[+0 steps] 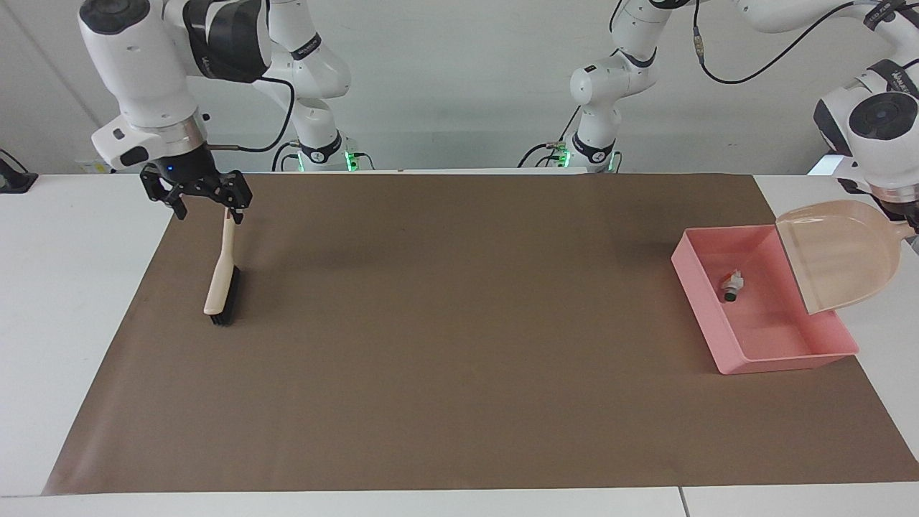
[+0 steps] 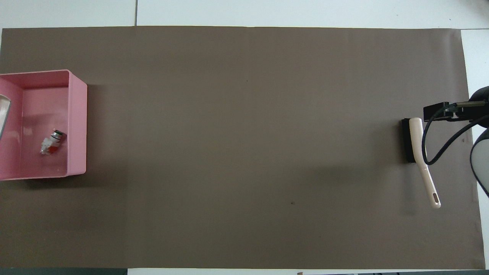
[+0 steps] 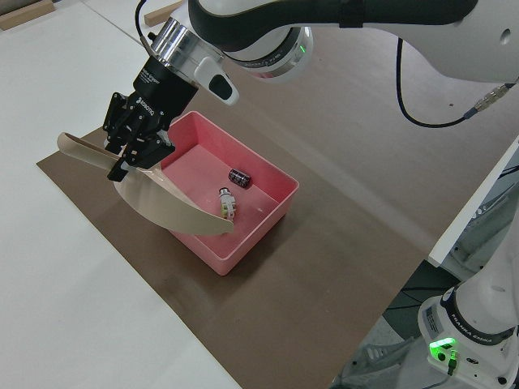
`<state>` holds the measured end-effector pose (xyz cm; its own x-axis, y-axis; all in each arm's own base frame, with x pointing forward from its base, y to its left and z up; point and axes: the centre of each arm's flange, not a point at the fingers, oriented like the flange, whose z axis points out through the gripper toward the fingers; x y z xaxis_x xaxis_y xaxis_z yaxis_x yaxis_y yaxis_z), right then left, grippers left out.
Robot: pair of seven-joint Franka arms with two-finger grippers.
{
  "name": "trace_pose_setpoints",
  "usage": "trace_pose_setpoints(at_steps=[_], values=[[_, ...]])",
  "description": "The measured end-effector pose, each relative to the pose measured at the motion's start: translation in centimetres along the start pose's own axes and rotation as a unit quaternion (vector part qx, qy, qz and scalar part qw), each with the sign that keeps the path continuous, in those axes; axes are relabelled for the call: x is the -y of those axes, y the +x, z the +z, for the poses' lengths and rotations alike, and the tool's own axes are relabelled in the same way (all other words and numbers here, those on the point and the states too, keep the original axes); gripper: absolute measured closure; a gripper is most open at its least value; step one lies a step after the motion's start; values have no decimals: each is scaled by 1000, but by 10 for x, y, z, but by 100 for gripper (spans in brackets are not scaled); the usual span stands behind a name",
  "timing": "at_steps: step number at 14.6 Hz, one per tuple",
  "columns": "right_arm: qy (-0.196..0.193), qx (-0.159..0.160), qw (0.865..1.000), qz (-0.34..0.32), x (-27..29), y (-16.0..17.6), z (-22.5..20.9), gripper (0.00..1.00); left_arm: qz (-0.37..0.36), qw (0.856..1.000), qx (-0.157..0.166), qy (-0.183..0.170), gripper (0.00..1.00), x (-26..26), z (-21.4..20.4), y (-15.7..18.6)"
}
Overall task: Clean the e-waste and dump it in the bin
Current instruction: 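Tip the dustpan with the left gripper to dump the part into the bin, then lower the dustpan with the left gripper back onto the table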
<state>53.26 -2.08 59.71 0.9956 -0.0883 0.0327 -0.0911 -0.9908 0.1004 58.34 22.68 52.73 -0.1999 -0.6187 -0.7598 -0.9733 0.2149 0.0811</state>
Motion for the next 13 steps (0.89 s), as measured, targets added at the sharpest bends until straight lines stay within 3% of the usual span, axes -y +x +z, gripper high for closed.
trace_pose_setpoints(at_steps=[5, 7, 11, 13], values=[[20, 35, 998, 50, -17, -5, -30, 0, 37, 996, 83, -8, 67, 8, -49, -6], [32, 46, 997, 54, -19, -2, -32, 0, 37, 994, 99, -4, 67, 5, -61, -13], [37, 47, 997, 39, -16, 2, -32, 0, 23, 995, 95, 6, 67, -2, -79, -21], [38, 47, 998, 30, -15, 2, -33, 0, 8, 999, 44, 10, 67, -4, -84, -14]])
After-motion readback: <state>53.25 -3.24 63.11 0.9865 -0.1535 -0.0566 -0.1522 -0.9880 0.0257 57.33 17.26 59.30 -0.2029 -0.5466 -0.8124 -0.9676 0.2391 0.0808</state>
